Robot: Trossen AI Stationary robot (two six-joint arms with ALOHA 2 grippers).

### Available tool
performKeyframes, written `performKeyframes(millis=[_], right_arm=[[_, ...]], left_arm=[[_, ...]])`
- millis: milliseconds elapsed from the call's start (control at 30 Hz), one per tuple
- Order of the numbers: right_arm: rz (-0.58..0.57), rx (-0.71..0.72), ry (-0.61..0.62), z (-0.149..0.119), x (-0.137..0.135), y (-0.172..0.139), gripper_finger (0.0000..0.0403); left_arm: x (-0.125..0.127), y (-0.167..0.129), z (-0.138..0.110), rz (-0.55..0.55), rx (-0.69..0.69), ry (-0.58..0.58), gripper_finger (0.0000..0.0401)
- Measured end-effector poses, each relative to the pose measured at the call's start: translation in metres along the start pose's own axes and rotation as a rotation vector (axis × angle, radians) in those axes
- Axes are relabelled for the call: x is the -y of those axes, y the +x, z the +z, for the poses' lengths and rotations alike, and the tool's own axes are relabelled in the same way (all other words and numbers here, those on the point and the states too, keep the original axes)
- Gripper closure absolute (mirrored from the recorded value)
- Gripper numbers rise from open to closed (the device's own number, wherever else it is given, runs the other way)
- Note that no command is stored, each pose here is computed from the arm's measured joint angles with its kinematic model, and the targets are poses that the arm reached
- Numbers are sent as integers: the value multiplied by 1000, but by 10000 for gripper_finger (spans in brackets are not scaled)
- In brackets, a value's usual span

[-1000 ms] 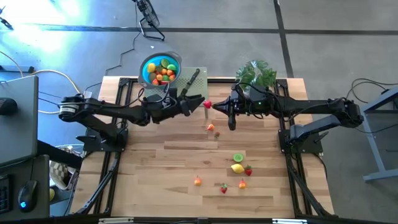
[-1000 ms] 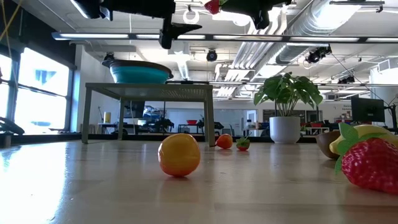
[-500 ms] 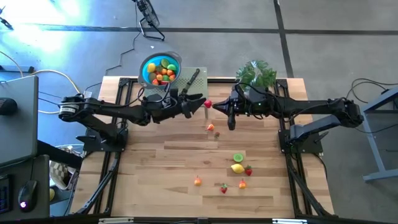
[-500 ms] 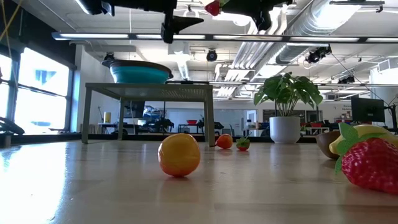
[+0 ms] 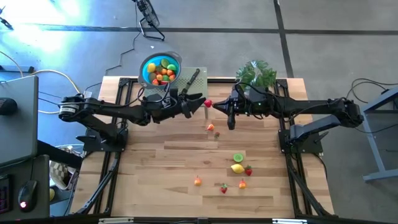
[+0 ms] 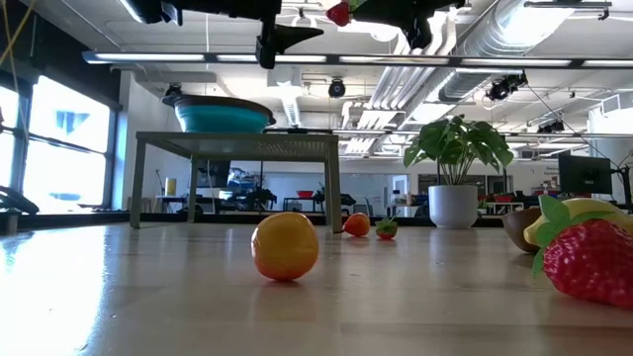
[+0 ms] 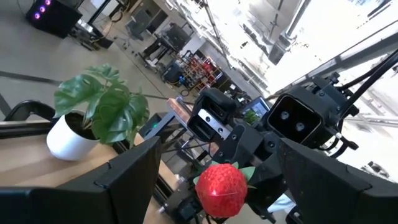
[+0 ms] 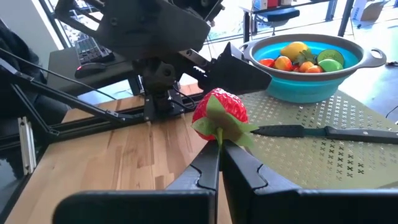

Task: Pick & Place Fruit
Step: Put the strawberry into the strainer bowl on the shelf

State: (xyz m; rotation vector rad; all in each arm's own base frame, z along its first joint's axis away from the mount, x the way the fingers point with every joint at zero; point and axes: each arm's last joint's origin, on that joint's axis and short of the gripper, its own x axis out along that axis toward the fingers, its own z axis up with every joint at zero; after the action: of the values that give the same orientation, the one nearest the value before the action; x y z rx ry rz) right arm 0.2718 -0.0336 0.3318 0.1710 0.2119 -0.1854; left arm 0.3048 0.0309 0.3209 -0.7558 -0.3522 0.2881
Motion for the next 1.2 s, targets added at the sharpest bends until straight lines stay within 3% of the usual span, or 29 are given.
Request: performKeyframes(millis=[933,1200], right_arm=[[-17,19,47,2,0,0,399],[-14,24,55,2,0,0,399]], left_arm=[[-6,12,-21,-93,-28,29,88],[-6,20,-29,-75,-21,47,88]])
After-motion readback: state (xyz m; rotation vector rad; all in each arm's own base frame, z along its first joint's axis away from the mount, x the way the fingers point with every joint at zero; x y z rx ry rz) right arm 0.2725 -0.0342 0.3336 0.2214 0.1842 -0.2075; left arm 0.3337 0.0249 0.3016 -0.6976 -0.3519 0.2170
